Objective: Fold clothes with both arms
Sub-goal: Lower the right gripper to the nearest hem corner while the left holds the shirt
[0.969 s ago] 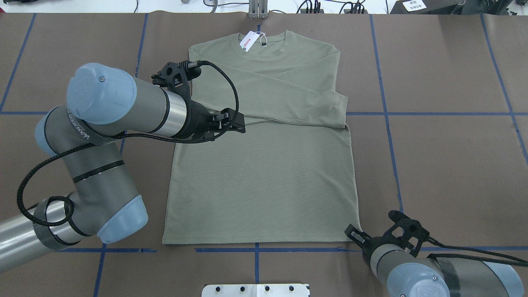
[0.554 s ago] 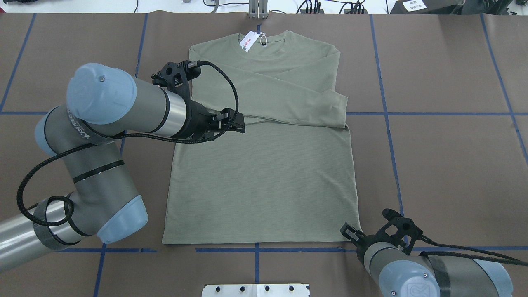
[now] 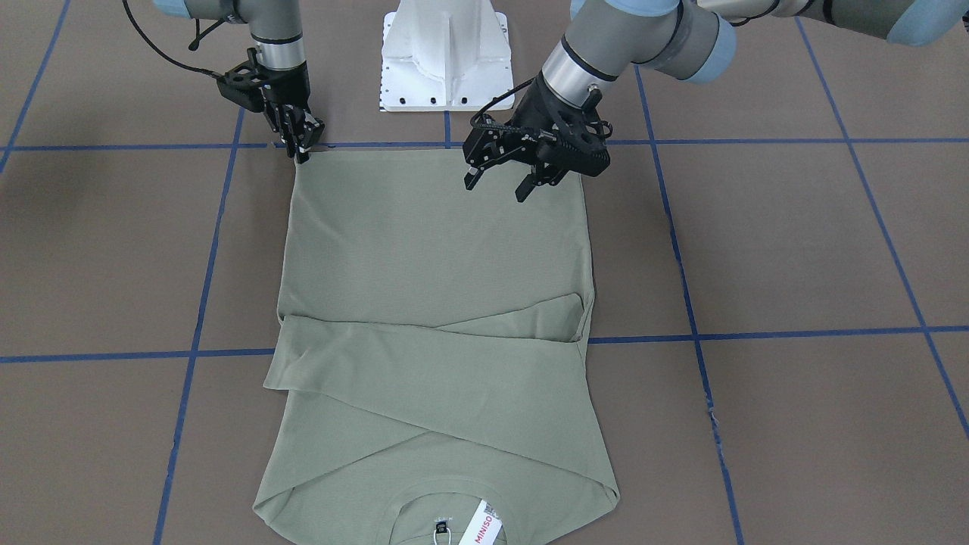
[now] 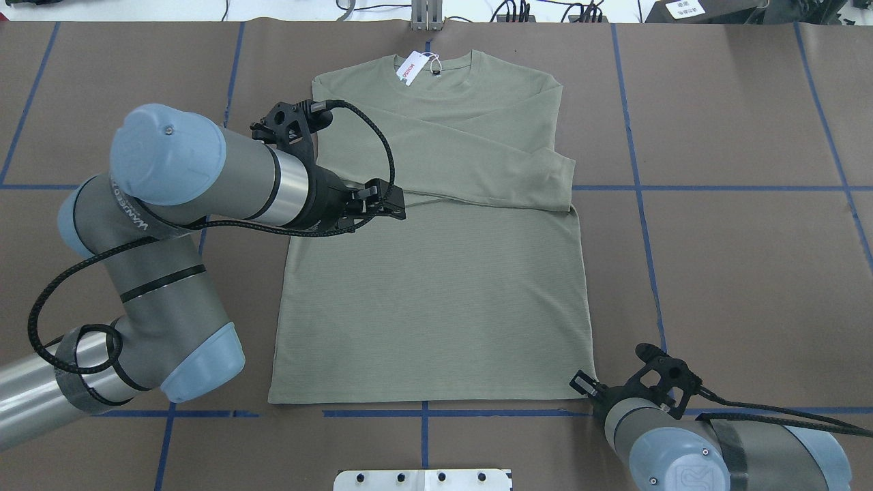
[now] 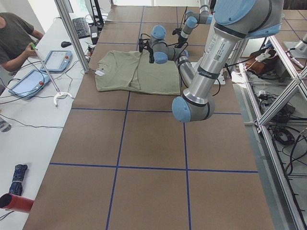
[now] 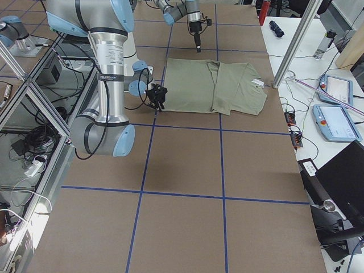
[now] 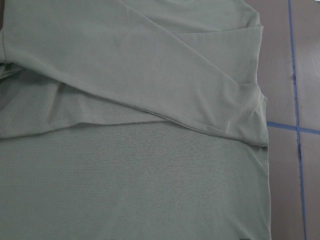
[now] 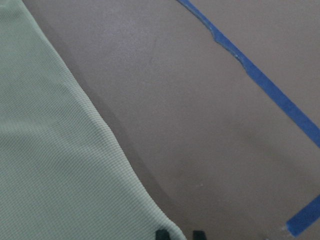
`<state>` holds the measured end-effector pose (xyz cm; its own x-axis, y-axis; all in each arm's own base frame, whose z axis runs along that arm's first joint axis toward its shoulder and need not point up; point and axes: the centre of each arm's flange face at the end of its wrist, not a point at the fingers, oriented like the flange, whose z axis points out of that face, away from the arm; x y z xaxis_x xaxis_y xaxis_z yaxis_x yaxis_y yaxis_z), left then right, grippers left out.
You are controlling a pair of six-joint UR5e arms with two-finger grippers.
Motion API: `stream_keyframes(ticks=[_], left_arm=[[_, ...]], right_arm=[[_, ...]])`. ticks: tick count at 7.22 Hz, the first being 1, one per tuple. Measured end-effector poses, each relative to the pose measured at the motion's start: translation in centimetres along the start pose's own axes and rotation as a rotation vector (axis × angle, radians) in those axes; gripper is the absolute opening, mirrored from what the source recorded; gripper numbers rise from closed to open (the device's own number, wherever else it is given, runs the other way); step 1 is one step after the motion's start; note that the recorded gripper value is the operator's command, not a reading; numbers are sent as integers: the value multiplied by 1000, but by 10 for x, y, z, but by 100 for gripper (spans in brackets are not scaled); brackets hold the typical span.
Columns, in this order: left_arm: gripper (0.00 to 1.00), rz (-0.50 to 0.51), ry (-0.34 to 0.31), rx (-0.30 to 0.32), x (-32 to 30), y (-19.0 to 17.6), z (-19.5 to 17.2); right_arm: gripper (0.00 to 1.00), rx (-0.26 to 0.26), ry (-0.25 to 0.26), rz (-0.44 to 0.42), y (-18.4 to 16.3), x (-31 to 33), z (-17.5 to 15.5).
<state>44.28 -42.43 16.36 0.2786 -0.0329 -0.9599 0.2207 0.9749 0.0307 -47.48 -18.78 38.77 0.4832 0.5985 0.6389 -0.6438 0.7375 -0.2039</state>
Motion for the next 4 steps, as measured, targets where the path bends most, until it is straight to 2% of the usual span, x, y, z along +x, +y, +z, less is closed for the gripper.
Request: stream_keyframes(ticks=[4], left_arm=[[86, -33, -11, -5, -1, 2, 3]], right_arm=[[0, -15, 9, 6, -5, -2, -11]])
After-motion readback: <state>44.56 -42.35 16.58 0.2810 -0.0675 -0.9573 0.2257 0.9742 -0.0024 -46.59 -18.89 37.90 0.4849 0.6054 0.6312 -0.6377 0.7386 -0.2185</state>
